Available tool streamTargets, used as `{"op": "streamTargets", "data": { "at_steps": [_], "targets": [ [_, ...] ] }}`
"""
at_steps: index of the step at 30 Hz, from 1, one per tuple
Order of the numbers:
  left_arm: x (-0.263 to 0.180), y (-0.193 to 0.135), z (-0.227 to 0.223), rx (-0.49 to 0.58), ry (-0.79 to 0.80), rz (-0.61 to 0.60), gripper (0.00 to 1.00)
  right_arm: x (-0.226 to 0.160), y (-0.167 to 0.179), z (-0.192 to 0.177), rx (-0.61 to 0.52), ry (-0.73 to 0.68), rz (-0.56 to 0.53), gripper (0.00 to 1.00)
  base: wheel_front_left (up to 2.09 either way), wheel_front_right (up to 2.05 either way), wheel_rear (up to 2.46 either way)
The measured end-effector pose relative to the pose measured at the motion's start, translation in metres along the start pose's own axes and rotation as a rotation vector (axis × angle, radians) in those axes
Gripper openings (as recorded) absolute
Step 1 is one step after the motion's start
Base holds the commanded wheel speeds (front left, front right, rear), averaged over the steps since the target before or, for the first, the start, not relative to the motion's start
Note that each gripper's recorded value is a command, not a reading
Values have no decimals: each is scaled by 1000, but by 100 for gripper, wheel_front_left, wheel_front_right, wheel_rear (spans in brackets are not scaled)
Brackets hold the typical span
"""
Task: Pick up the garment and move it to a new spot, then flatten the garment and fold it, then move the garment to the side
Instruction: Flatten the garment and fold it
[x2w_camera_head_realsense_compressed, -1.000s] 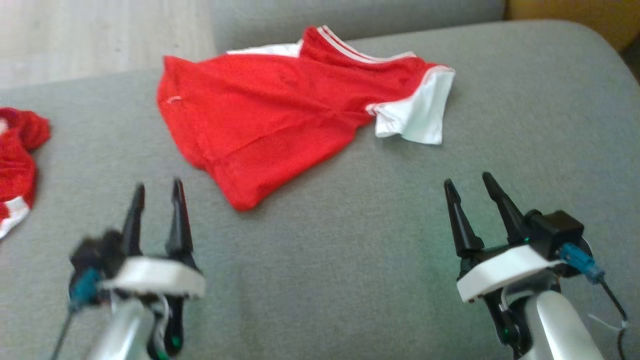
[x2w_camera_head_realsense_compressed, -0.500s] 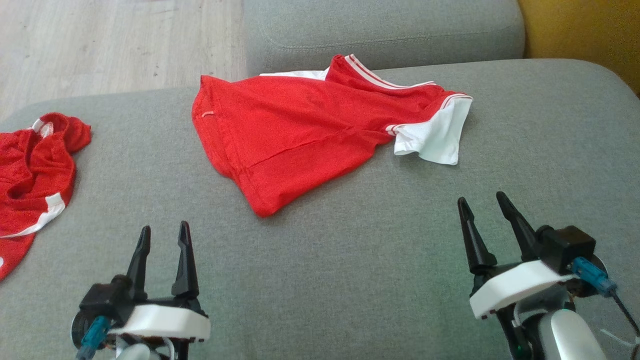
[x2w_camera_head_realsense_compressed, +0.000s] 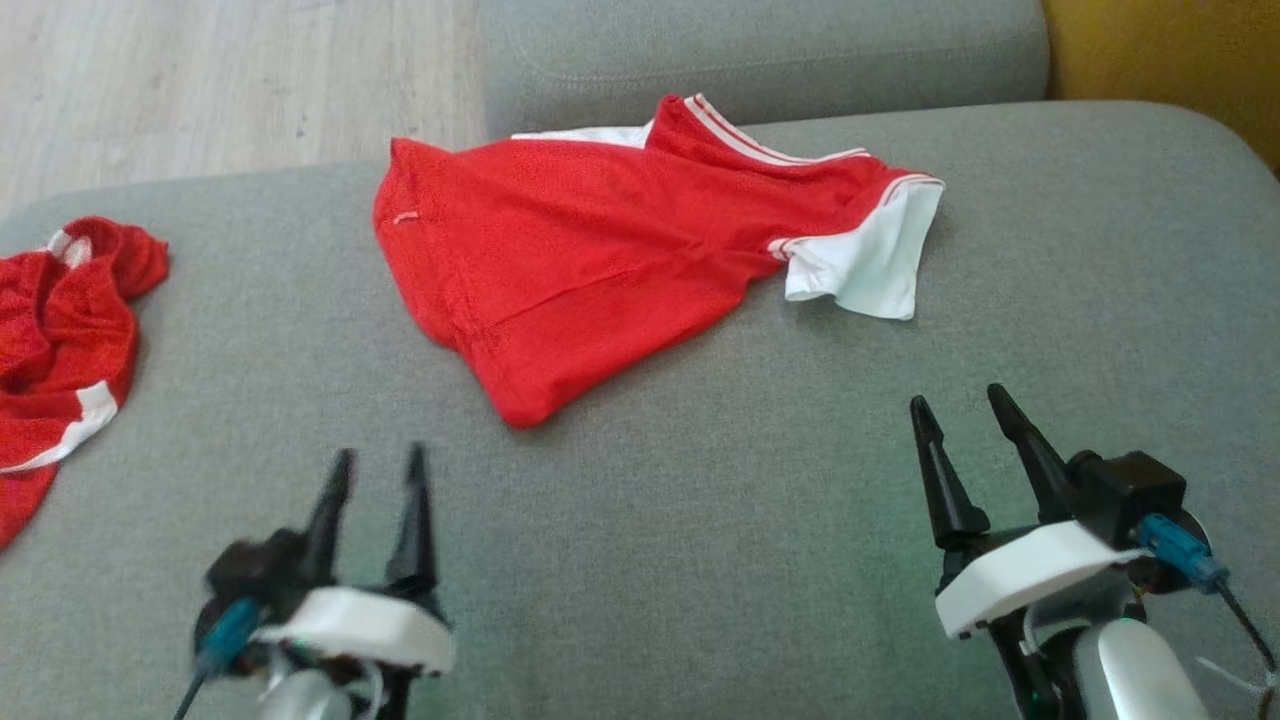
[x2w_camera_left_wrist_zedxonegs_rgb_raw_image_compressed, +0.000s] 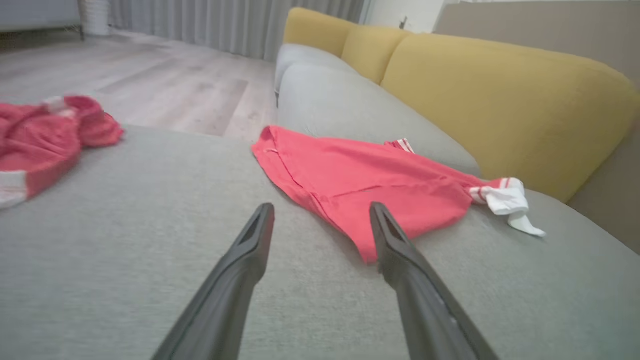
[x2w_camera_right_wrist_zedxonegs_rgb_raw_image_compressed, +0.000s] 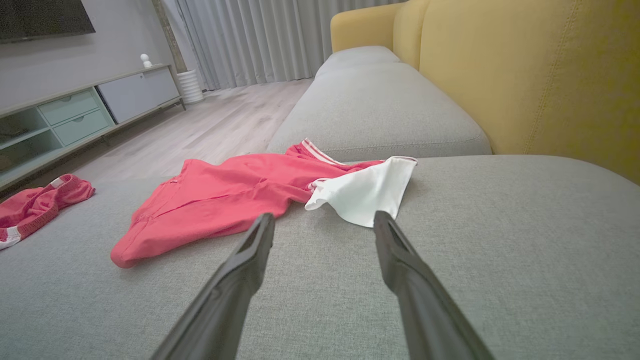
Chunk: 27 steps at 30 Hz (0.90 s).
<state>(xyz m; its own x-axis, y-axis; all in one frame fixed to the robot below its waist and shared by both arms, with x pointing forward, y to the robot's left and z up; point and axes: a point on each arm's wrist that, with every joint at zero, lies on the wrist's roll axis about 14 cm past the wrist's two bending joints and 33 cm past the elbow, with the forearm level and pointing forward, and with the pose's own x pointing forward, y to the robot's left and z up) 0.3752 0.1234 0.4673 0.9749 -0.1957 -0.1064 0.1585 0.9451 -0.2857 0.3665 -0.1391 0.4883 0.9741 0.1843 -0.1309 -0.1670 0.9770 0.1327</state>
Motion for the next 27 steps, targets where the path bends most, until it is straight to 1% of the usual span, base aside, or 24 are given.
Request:
{"op": "streamTargets", "data": {
  "at_steps": [1, 4, 7, 10, 14, 17, 20, 21, 22, 23, 27],
  "targets": [
    [8, -13, -12, -14, 62, -47, 100, 1, 1, -2, 1, 8, 3, 100, 0, 0, 0],
    [29, -35, -19, -40, 119, -116, 100, 3, 3, -8, 4, 25, 11, 100, 0, 0, 0],
    [52, -49, -25, -60, 172, -150, 100, 4, 2, -14, 7, 42, 6, 100, 0, 0, 0],
    [67, -51, -44, -51, 265, -146, 100, 4, -2, -17, 10, 53, -6, 100, 0, 0, 0],
    [76, -43, -76, -34, 392, -102, 100, 6, -13, -13, 6, 41, -36, 100, 0, 0, 0],
    [83, -39, -89, -39, 442, -70, 100, 4, -22, -15, 8, 47, -64, 100, 0, 0, 0],
    [91, -50, -91, -68, 454, -109, 100, 1, -28, -20, 18, 56, -84, 100, 0, 0, 0],
    [92, -54, -92, -77, 460, -129, 95, 1, -29, -21, 19, 58, -88, 100, 0, 0, 0],
    [93, -57, -93, -79, 466, -148, 30, 0, -30, -21, 19, 60, -91, 100, 0, 0, 0],
    [93, -61, -94, -87, 476, -168, 0, 0, -30, -21, 20, 61, -92, 100, 0, 0, 0],
    [91, -63, -93, -95, 465, -192, 0, 1, -28, -21, 19, 59, -85, 100, 0, 0, 0]
  ]
}}
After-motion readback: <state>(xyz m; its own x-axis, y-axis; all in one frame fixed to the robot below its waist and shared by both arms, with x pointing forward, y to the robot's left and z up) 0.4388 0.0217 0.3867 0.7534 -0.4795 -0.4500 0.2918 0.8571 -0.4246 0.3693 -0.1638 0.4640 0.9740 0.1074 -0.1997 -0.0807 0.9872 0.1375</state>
